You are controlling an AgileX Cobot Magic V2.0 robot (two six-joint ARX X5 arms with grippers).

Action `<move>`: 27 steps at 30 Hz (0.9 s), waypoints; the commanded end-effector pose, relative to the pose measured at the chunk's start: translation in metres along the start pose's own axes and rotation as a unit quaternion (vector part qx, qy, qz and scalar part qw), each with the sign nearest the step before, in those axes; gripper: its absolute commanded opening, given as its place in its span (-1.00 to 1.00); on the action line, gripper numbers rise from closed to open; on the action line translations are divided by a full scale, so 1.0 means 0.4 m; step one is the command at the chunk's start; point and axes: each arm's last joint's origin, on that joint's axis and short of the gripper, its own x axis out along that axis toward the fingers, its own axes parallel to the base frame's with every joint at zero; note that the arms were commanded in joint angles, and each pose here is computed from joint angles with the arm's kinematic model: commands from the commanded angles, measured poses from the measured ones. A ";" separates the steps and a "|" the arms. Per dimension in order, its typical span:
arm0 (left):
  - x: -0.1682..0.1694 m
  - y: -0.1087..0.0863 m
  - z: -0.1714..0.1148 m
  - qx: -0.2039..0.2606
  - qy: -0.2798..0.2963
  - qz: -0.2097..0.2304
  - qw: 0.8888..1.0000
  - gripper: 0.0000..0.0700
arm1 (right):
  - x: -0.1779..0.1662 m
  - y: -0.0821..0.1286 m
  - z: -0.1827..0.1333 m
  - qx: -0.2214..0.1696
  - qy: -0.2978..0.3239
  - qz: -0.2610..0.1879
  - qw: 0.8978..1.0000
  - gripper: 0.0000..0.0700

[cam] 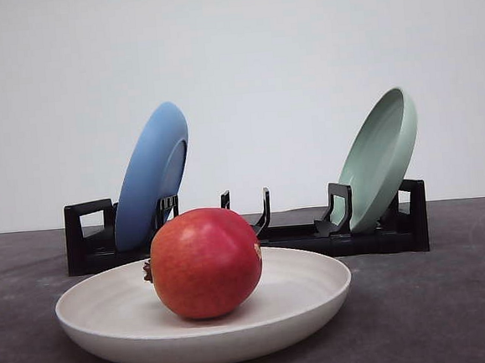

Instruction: Place pomegranate in white plate

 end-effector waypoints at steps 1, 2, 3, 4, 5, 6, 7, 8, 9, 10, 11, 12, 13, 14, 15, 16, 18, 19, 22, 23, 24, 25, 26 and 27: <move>0.002 0.001 -0.007 0.002 0.002 0.000 1.000 -0.95 | 0.001 0.000 -0.001 -0.002 -0.002 0.000 1.000 -0.92; 0.002 0.001 -0.007 0.002 0.002 0.000 1.000 -0.95 | 0.001 0.000 -0.001 -0.002 -0.002 0.000 1.000 -0.92; 0.002 0.001 -0.007 0.002 0.002 0.000 1.000 -0.95 | 0.001 0.000 -0.001 -0.002 -0.002 0.000 1.000 -0.92; 0.002 0.001 -0.007 0.002 0.002 0.000 1.000 -0.95 | 0.001 0.000 -0.001 -0.002 -0.002 0.000 1.000 -0.92; 0.002 0.001 -0.007 0.002 0.002 0.000 1.000 -0.95 | 0.001 0.000 -0.001 -0.002 -0.002 0.000 1.000 -0.92; 0.002 0.001 -0.007 0.002 0.002 0.000 1.000 -0.95 | 0.001 0.000 -0.001 -0.002 -0.002 0.000 1.000 -0.92; 0.002 0.001 -0.007 0.002 0.002 0.000 1.000 -0.95 | 0.001 0.000 -0.001 -0.002 -0.002 0.000 1.000 -0.92; 0.002 0.001 -0.007 0.002 0.002 0.000 1.000 -0.95 | 0.001 0.000 -0.001 -0.002 -0.002 0.000 1.000 -0.92; 0.002 0.001 -0.007 0.002 0.002 0.000 1.000 -0.95 | 0.001 0.000 -0.001 -0.002 -0.002 0.000 1.000 -0.92; 0.002 0.001 -0.007 0.002 0.002 0.000 1.000 -0.95 | 0.001 0.000 -0.001 -0.002 -0.002 0.000 1.000 -0.92; 0.002 0.001 -0.007 0.002 0.002 0.000 1.000 -0.95 | 0.001 0.000 -0.001 -0.002 -0.002 0.000 1.000 -0.92; 0.002 0.001 -0.007 0.002 0.002 0.000 1.000 -0.95 | 0.001 0.000 -0.001 -0.002 -0.002 0.000 1.000 -0.92; 0.002 0.001 -0.007 0.002 0.002 0.000 1.000 -0.95 | 0.001 0.000 -0.001 -0.002 -0.002 0.000 1.000 -0.92; 0.002 0.001 -0.007 0.002 0.002 0.000 1.000 -0.95 | 0.001 0.000 -0.001 -0.002 -0.002 0.000 1.000 -0.92; 0.002 0.001 -0.007 0.002 0.002 0.000 1.000 -0.95 | 0.001 0.000 -0.001 -0.002 -0.002 0.000 1.000 -0.92; 0.002 0.001 -0.007 0.002 0.002 0.000 1.000 -0.95 | 0.001 0.000 -0.001 -0.002 -0.002 0.000 1.000 -0.92; 0.002 0.001 -0.007 0.002 0.002 0.000 1.000 -0.95 | 0.001 0.000 -0.001 -0.002 -0.002 0.000 1.000 -0.92; 0.002 0.001 -0.007 0.002 0.002 0.000 1.000 -0.95 | 0.001 0.000 -0.001 -0.002 -0.002 0.000 1.000 -0.92; 0.002 0.001 -0.007 0.002 0.002 0.000 1.000 -0.95 | 0.001 0.000 -0.001 -0.002 -0.002 0.000 1.000 -0.92; 0.002 0.001 -0.007 0.002 0.002 0.000 1.000 -0.95 | 0.001 0.000 -0.001 -0.002 -0.002 0.000 1.000 -0.92; 0.002 0.001 -0.007 0.002 0.002 0.000 1.000 -0.95 | 0.001 0.000 -0.001 -0.002 -0.002 0.000 1.000 -0.92; 0.002 0.001 -0.007 0.002 0.002 0.000 1.000 -0.95 | 0.001 0.000 -0.001 -0.002 -0.002 0.000 1.000 -0.92; 0.002 0.001 -0.007 0.002 0.002 0.000 1.000 -0.95 | 0.001 0.000 -0.001 -0.002 -0.002 0.000 1.000 -0.92; 0.002 0.001 -0.007 0.002 0.002 0.000 1.000 -0.95 | 0.001 0.000 -0.001 -0.002 -0.002 0.000 1.000 -0.92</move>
